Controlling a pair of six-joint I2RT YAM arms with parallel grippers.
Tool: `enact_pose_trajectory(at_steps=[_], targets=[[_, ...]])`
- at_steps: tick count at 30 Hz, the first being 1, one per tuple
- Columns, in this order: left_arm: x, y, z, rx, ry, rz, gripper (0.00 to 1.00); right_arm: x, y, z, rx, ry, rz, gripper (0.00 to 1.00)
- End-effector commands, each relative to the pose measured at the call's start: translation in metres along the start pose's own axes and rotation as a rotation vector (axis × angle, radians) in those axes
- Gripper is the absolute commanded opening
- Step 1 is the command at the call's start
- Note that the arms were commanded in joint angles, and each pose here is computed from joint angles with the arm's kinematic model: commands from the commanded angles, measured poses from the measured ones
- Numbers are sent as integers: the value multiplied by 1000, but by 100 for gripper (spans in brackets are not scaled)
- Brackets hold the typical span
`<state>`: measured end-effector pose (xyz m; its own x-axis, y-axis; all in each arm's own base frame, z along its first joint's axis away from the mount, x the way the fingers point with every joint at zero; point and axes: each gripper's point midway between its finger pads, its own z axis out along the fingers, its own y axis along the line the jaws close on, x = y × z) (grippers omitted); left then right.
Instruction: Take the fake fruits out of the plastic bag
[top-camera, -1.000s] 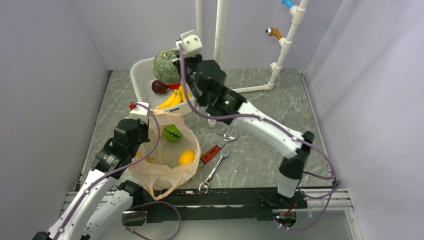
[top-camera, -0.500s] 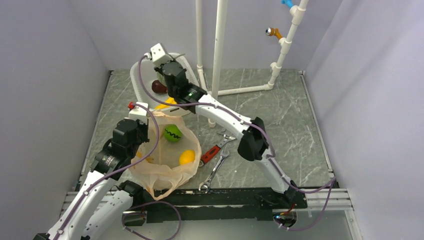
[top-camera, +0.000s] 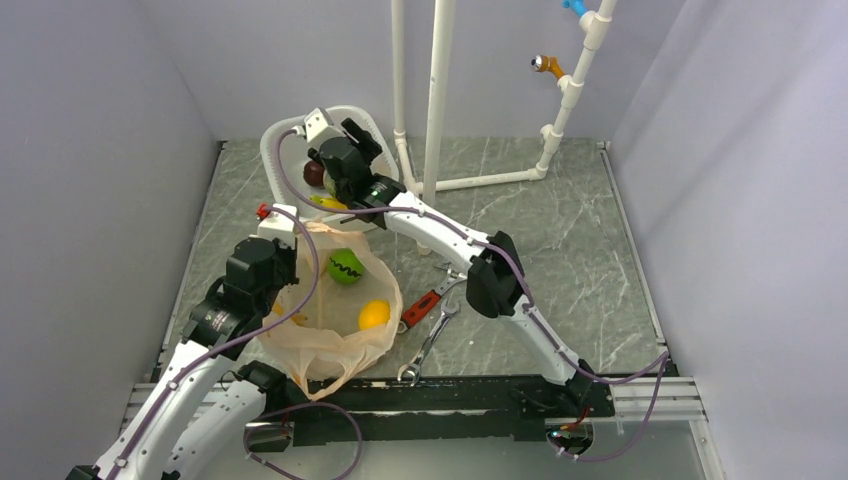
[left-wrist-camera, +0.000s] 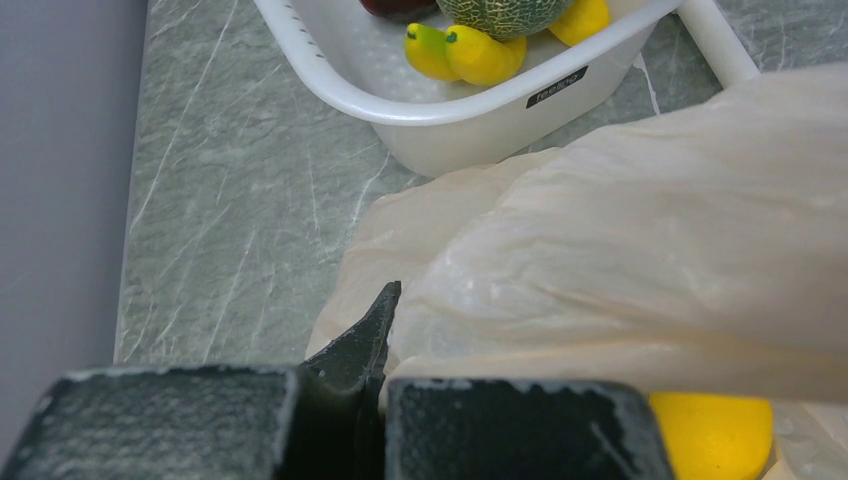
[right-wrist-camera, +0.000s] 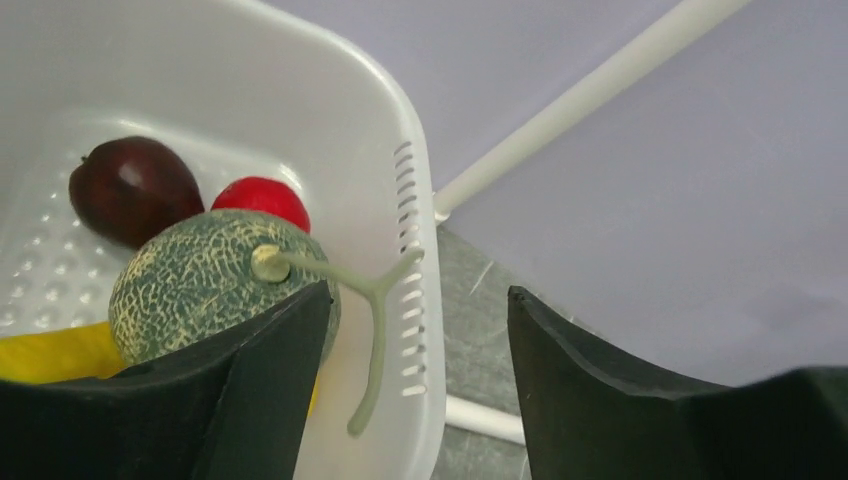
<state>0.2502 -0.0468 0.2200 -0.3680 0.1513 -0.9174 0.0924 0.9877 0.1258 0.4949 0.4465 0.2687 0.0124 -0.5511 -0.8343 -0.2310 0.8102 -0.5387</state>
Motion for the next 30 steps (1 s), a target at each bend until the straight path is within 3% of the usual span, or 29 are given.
enact_pose_trajectory(at_steps=[1, 8, 17, 23, 30], targets=[[-7, 1, 3, -7, -25, 2, 0, -41, -46, -37, -17, -24, 113, 69], [-8, 0, 3, -5, -24, 6, 0, -65, -71, -112, -146, -41, 281, 70], [-7, 1, 4, -8, -18, 8, 0, -51, -78, -199, -342, -54, 421, 70], [-9, -2, 2, 10, -32, 2, 0, -32, -73, -265, -600, -93, 505, 75], [-19, -17, -4, 108, -84, -1, 0, 6, -37, -342, -942, -160, 488, 78]])
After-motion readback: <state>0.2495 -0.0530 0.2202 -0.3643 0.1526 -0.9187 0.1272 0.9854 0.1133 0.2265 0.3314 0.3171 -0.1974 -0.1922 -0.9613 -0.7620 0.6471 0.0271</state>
